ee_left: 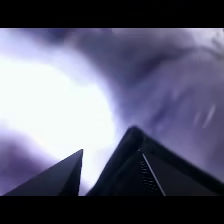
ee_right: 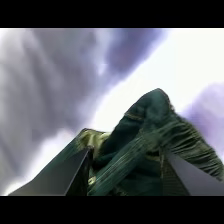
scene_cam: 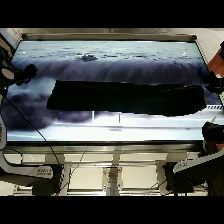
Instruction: Fold the clothes and pants, and hang the long-sleeved shirts on hangers.
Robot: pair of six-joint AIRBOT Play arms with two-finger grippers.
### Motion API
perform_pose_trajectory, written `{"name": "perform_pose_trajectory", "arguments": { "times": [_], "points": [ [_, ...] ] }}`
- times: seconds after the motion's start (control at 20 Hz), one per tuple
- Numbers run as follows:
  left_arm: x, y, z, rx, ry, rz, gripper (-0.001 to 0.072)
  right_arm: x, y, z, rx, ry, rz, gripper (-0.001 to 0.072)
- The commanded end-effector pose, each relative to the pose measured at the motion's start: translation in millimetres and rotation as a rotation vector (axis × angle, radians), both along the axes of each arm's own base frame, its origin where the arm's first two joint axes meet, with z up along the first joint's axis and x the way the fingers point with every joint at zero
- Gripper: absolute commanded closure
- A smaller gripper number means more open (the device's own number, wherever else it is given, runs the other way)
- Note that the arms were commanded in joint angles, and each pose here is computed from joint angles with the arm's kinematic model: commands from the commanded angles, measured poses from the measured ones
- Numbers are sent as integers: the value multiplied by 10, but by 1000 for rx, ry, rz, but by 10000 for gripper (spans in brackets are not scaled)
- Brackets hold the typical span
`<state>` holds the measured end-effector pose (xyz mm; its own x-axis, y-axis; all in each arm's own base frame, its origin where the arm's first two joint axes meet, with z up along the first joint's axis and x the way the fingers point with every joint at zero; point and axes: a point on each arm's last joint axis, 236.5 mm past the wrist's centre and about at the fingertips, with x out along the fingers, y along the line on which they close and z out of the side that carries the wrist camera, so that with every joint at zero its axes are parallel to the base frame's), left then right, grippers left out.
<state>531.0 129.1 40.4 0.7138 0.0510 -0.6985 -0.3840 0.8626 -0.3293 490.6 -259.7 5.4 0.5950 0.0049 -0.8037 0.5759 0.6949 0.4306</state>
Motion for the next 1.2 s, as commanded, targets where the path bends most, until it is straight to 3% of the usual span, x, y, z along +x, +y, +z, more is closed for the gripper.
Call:
{"name": "perform_pose_trajectory", "arguments": {
  "times": [0.0, 0.2, 0.3, 0.65, 0.95, 1.15],
  "points": [
    [-332, -90, -327, -19, 188, -79, 265, -51, 127, 194, 3, 29, 96, 232],
    [-709, -166, -666, -118, 374, -117, 262, -305, 411, 184, 52, 131, 254, 232],
    [-725, -295, -761, -178, 386, -176, 169, -458, 549, 141, 92, 187, 316, 232],
    [-605, -564, -1090, -293, 379, -257, 164, -680, 878, 167, 215, 246, 417, 231],
    [-635, -487, -1303, -254, 420, -255, 106, -626, 1089, 187, 228, 247, 467, 232],
    [-645, -495, -1336, -246, 431, -260, 112, -536, 1301, 187, 207, 243, 531, 232]
  ]
}}
